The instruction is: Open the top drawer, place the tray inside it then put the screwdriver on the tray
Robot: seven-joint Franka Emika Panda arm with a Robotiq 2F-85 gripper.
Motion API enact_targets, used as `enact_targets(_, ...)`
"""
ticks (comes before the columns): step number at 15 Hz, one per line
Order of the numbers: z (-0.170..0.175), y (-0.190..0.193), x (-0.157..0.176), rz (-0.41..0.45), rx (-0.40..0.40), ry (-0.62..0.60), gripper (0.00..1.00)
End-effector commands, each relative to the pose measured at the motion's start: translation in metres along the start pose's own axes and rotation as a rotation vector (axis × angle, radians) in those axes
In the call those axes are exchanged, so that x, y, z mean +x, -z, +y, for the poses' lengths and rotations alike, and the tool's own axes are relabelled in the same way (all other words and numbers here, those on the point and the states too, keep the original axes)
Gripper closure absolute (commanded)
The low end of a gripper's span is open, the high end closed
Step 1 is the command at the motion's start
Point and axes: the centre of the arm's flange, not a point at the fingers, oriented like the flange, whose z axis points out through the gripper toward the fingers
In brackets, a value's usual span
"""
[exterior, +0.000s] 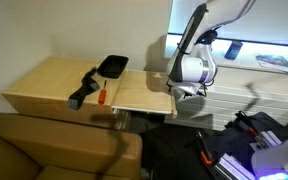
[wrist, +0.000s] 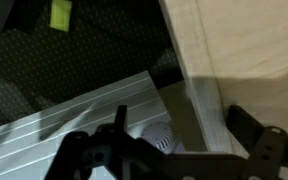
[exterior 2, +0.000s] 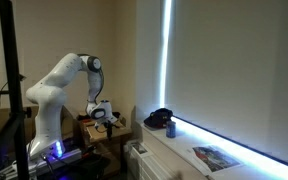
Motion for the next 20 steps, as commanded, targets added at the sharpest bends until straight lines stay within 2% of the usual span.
enact_targets(1, 0.000, 0.026, 0.015, -0.068, -0.059, -0.069, 0.00)
enact_targets(2, 0.006, 0.003, 0.009, -0.031, -0.029, -0.035, 0.00)
enact_targets(8, 0.006, 0.004, 0.010, -0.036, -0.033, -0.036, 0.00)
enact_targets(9, -0.005, -0.002, 0.011, -0.024, -0.057, -0.041, 0.00)
enact_targets(10, -0.013, 0.001, 0.015, 0.012, -0.032, -0.053, 0.00)
enact_targets(14, -0.060, 0.064, 0.005, 0.109, 0.207, -0.027, 0.00)
enact_targets(16, -0.092, 0.089, 0.000, 0.111, 0.326, -0.016, 0.00)
enact_targets(17, -0.105, 0.098, 0.000, 0.100, 0.362, -0.034, 0.00)
enact_targets(18, -0.102, 0.084, -0.005, 0.115, 0.294, -0.015, 0.00)
enact_targets(20, -0.118, 0.103, -0.006, 0.110, 0.349, -0.023, 0.00)
